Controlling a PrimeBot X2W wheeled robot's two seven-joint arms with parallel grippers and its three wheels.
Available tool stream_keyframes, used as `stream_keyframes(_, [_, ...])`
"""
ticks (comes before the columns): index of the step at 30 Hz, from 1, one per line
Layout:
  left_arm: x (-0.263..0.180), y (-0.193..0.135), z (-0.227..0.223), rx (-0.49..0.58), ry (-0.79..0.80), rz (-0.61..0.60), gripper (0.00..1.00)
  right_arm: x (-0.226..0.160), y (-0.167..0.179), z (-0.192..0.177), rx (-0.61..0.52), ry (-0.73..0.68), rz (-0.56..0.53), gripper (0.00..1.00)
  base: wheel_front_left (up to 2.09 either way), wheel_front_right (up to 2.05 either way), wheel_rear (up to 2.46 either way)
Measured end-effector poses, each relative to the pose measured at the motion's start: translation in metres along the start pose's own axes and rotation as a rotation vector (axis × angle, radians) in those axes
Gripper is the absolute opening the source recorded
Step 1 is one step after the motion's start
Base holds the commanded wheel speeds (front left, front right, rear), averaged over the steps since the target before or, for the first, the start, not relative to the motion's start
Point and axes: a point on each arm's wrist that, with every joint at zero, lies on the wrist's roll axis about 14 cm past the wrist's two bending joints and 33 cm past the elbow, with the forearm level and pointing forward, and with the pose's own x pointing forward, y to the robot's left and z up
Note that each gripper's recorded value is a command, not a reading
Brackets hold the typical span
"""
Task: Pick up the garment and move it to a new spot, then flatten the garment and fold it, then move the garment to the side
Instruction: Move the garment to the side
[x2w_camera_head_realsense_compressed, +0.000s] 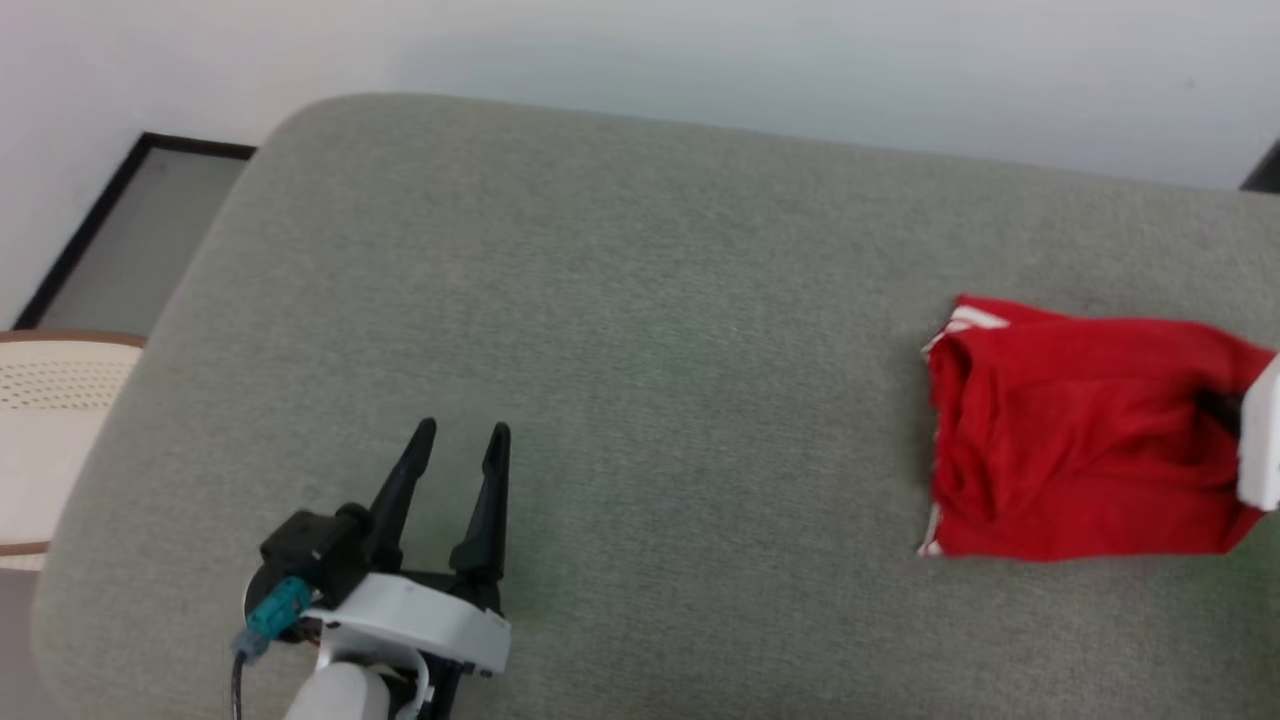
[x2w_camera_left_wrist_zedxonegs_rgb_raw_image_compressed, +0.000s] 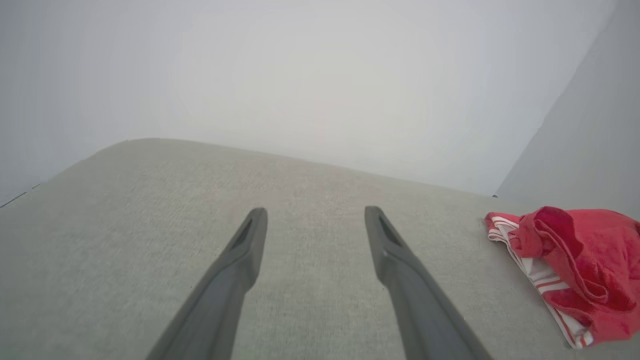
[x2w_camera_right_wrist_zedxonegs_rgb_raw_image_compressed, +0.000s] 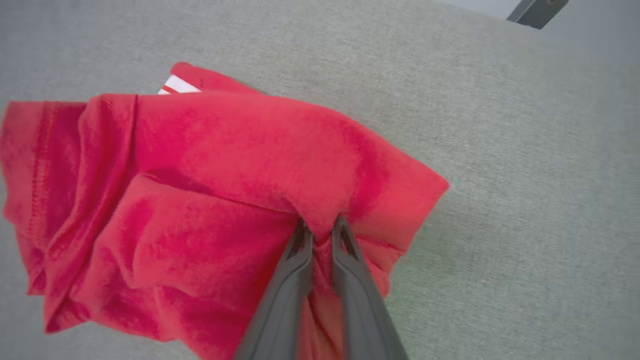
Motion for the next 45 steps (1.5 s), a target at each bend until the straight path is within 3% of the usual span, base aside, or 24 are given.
stream_keyframes(25, [0.076,-0.047,-0.043,0.02,0.074,-0.195,1.0,-0.035,-0.175,-0.037,0.06,0.069,-0.374,0.0,0.0,0.0,0.0])
stream_keyframes(38, [0.096,-0.063,-0.073,0.034,0.125,-0.275,1.0,-0.067,-0.238,-0.088,0.131,0.178,-0.583,0.0,0.0,0.0,0.0])
stream_keyframes(45, [0.102,-0.067,-0.082,0.038,0.139,-0.296,1.0,-0.071,-0.247,-0.117,0.173,0.242,-0.64,0.0,0.0,0.0,0.0])
